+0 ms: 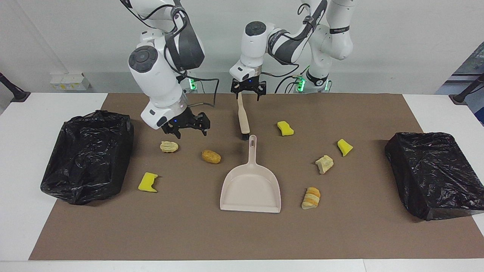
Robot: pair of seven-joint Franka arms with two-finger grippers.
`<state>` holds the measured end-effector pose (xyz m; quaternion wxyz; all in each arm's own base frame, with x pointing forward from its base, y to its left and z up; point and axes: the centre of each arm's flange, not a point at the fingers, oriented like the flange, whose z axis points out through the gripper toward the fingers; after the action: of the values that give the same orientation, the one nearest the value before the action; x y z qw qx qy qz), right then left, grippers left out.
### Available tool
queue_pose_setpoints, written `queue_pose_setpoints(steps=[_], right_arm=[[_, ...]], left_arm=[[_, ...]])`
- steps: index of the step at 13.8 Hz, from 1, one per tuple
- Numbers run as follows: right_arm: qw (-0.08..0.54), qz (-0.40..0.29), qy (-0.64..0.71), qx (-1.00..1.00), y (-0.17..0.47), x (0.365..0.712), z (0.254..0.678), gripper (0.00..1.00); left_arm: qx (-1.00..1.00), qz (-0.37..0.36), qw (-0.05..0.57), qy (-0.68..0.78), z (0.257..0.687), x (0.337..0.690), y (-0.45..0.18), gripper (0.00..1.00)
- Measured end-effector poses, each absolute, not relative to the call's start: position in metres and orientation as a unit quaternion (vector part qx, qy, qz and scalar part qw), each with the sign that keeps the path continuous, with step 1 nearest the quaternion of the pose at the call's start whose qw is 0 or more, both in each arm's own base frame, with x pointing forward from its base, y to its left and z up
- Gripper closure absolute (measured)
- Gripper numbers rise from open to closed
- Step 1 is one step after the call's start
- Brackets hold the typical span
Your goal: Sweep and dump trash in bin
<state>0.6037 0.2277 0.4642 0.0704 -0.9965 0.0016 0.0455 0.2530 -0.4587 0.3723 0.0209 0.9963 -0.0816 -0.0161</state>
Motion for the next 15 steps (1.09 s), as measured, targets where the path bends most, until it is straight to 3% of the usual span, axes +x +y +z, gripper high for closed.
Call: queue_pose_setpoints(steps=[4,10,15], right_arm=[[0.051,0.049,0.025,-0.997,0.294,0.596,0.423,0.0],[-0.005,0.032,0.055,-0.998,0.375,0.582,0.37,0.0],[-0.01,0.015,0.064,-0.998,0.405,0.588,0.359,0.04]], left_arm=[[0.995,-0.028,0.001,-0.098,0.347,0.235,-0.463,0.01],[0.994,-0.031,-0.003,-0.106,0.342,0.231,-0.465,0.72],[0.988,-0.068,-0.047,-0.128,0.367,0.25,-0.428,0.73]])
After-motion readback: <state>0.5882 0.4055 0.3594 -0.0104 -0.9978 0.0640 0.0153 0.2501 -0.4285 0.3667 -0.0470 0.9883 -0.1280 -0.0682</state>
